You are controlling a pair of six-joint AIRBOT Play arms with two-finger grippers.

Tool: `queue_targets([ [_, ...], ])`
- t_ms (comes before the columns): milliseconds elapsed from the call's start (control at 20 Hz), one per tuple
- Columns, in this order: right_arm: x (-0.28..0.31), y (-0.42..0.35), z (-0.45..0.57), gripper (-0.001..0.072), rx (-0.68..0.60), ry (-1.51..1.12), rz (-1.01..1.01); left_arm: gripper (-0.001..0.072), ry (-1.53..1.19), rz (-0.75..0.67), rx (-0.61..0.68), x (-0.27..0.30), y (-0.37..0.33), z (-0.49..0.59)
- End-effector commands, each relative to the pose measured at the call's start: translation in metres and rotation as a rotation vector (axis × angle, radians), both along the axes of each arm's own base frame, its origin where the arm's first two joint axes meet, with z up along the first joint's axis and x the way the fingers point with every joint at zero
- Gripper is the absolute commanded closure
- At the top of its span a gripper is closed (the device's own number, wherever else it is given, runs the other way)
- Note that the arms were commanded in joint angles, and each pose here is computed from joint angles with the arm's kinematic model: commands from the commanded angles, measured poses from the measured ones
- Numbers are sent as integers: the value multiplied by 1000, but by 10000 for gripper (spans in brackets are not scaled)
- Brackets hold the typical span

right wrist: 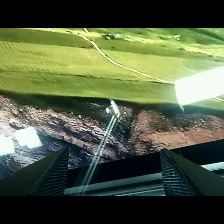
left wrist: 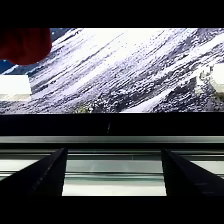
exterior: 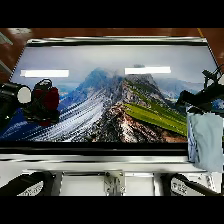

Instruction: Fold the shirts.

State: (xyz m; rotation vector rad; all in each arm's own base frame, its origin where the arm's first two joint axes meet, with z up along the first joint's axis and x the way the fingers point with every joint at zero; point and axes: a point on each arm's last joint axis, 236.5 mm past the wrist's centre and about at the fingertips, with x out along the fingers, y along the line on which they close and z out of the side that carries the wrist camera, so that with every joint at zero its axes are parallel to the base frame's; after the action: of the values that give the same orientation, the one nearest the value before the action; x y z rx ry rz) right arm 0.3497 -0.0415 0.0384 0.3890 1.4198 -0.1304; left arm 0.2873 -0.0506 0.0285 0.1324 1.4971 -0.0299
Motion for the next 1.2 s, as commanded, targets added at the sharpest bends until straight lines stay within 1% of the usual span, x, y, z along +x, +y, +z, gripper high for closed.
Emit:
queue_targets([
  [0, 0, 0, 0, 22, 1, 0, -1, 54, 0, 0, 0, 0, 0, 0],
  [750, 0, 0, 0, 23, 2, -1, -7, 55, -5, -1, -1, 1, 0, 0],
  [900, 13, -3, 2, 22, -8, -54, -27, 55, -242, -18, -74, 57, -18, 8],
  [1050, 31, -8, 6, 22, -26, -131, -40, 55, -378, -18, -154, 88, -37, 20],
  [1100, 34, -8, 7, 23, -29, -143, -41, 60, -433, -23, -157, 100, -37, 26],
  [1150, 34, -9, 7, 22, -30, -145, -39, 108, -490, -20, -137, 114, -31, 32],
])
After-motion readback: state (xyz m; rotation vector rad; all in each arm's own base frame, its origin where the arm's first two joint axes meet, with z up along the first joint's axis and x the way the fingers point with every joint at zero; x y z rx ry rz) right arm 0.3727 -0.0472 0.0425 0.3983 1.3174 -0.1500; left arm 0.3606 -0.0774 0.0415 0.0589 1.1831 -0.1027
